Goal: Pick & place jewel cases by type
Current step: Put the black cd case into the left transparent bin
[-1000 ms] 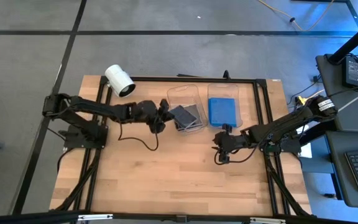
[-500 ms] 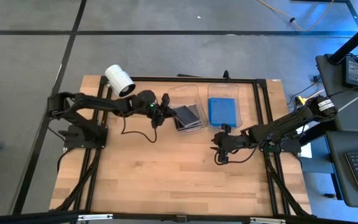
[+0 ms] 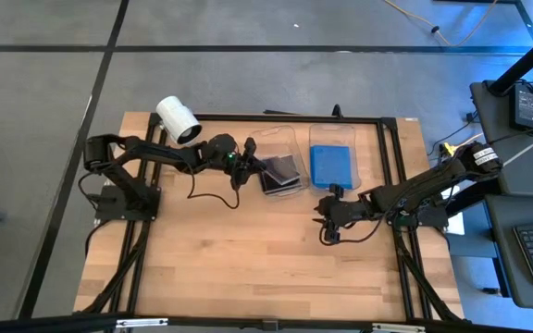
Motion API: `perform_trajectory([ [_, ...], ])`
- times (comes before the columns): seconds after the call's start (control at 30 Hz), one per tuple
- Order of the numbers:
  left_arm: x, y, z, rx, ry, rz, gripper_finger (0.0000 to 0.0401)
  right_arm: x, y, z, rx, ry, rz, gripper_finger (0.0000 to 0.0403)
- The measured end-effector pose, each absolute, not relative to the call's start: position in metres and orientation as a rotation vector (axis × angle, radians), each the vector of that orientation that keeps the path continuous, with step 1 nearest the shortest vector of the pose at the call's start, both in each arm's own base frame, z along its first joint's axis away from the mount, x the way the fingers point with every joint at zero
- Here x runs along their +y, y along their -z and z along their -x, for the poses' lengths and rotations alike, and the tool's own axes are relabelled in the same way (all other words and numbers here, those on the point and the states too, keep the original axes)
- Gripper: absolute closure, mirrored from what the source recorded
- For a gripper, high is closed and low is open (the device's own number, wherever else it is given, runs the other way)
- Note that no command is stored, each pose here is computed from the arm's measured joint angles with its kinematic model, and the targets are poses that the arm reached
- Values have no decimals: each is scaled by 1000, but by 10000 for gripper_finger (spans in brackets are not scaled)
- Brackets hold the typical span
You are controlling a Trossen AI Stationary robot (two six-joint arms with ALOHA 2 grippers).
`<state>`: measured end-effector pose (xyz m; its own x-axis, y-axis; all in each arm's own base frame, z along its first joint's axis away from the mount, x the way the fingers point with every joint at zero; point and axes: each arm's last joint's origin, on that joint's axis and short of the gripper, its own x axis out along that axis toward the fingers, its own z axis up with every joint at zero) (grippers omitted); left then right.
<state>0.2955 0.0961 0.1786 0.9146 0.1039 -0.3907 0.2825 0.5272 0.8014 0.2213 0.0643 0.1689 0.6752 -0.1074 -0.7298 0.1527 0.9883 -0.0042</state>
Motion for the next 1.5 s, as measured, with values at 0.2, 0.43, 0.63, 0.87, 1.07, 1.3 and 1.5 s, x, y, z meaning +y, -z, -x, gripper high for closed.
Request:
perform_trajectory([
  [0.2,96,-179,-296,420,107,-987,338,64,-169,-221,817,146,-59,233],
  [0.43,94,-179,-296,415,110,-970,331,64,-169,-221,817,146,-58,233],
  [0.63,94,-179,-296,415,111,-969,329,64,-169,-221,817,146,-59,233],
  [0.87,93,-179,-296,392,142,-952,300,64,-169,-221,817,146,-59,233],
  [1.07,92,-179,-296,376,160,-892,257,64,-169,-221,818,146,-59,233],
  [1.3,105,-175,-290,440,123,-782,233,64,-169,-221,817,146,-59,233],
  [1.5,124,-172,-281,540,-21,-699,233,64,-169,-221,817,148,-65,233],
])
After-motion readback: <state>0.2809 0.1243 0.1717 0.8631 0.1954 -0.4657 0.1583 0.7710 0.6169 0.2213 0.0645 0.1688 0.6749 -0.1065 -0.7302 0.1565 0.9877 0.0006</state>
